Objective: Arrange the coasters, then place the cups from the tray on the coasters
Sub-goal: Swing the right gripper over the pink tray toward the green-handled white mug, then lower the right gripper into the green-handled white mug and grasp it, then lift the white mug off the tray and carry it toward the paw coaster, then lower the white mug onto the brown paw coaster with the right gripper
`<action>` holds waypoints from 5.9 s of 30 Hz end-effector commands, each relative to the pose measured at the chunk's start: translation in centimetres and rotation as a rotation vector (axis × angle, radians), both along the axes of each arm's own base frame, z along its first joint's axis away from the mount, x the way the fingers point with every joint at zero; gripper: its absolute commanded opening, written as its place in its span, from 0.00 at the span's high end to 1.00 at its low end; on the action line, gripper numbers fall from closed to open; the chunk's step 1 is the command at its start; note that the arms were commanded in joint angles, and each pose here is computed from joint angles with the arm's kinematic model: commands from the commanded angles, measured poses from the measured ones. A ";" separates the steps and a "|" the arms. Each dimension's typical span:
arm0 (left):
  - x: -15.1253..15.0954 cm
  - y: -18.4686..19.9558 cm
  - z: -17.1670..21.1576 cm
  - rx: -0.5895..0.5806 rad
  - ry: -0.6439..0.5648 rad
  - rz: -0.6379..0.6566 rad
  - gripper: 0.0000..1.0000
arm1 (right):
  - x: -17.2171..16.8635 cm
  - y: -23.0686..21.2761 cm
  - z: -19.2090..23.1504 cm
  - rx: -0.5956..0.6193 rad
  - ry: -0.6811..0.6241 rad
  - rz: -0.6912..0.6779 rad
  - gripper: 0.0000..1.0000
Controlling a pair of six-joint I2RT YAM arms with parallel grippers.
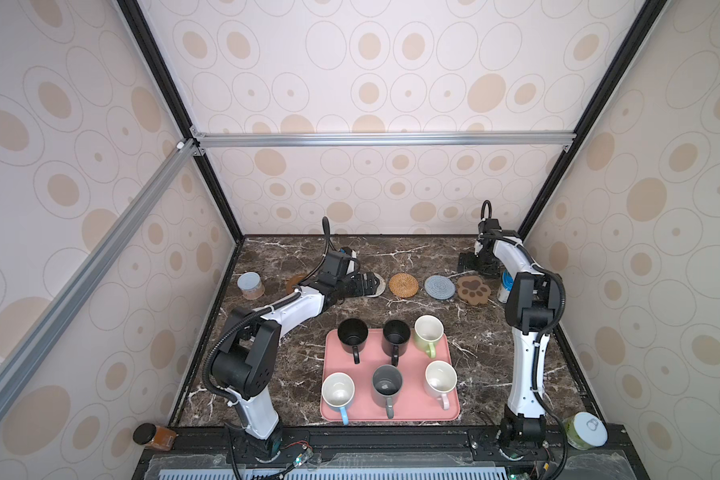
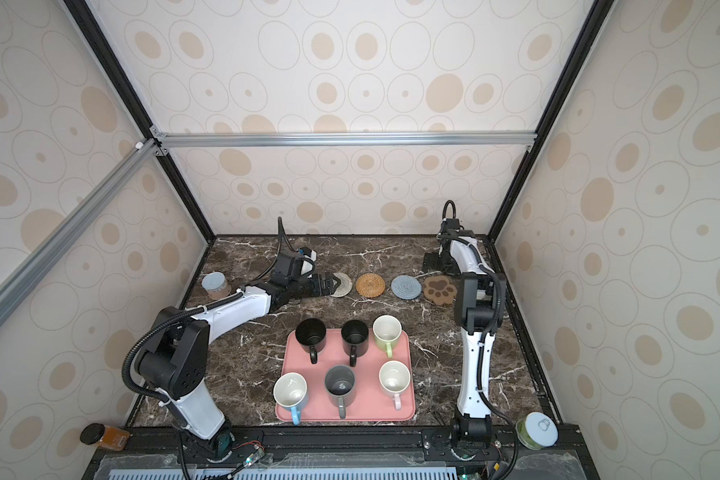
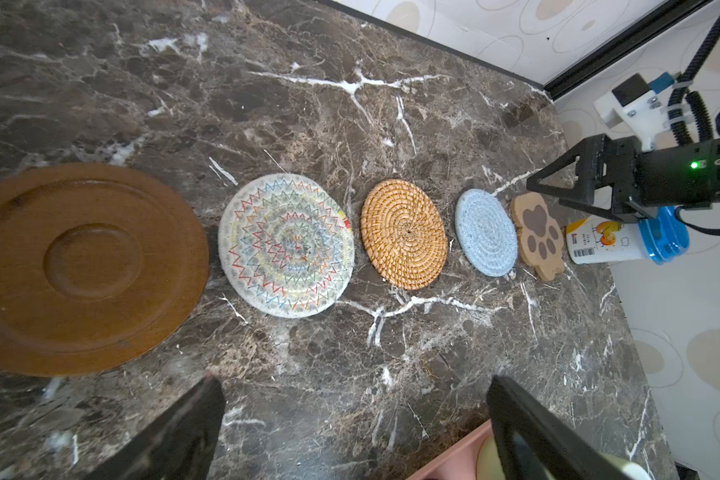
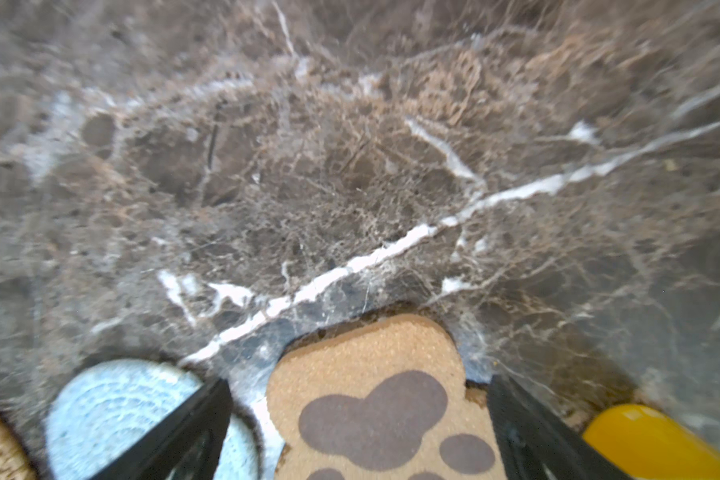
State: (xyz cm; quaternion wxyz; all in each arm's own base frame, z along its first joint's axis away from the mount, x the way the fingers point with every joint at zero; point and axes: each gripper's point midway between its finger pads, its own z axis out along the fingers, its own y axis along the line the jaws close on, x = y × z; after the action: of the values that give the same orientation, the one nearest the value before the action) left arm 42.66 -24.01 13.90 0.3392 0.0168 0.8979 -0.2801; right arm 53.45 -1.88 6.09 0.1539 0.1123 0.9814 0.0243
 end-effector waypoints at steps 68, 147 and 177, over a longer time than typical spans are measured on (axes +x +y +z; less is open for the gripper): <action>-6.8 8.7 6.1 0.037 -0.126 0.270 0.00 | -30.6 18.9 4.1 -0.069 0.108 0.414 0.35; -7.9 9.0 6.8 0.006 -0.144 0.275 0.00 | -13.6 6.2 8.2 -0.141 -0.138 0.269 1.00; -9.2 9.4 6.2 -0.008 -0.130 0.277 0.00 | -8.9 0.7 5.3 -0.179 -0.078 0.310 1.00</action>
State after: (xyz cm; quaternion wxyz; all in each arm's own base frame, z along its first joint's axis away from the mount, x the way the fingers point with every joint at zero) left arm 33.67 -14.74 19.54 0.4285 -0.0818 0.8714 -0.2244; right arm 42.86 -0.92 9.45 0.1602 -0.0451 0.9856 -0.0305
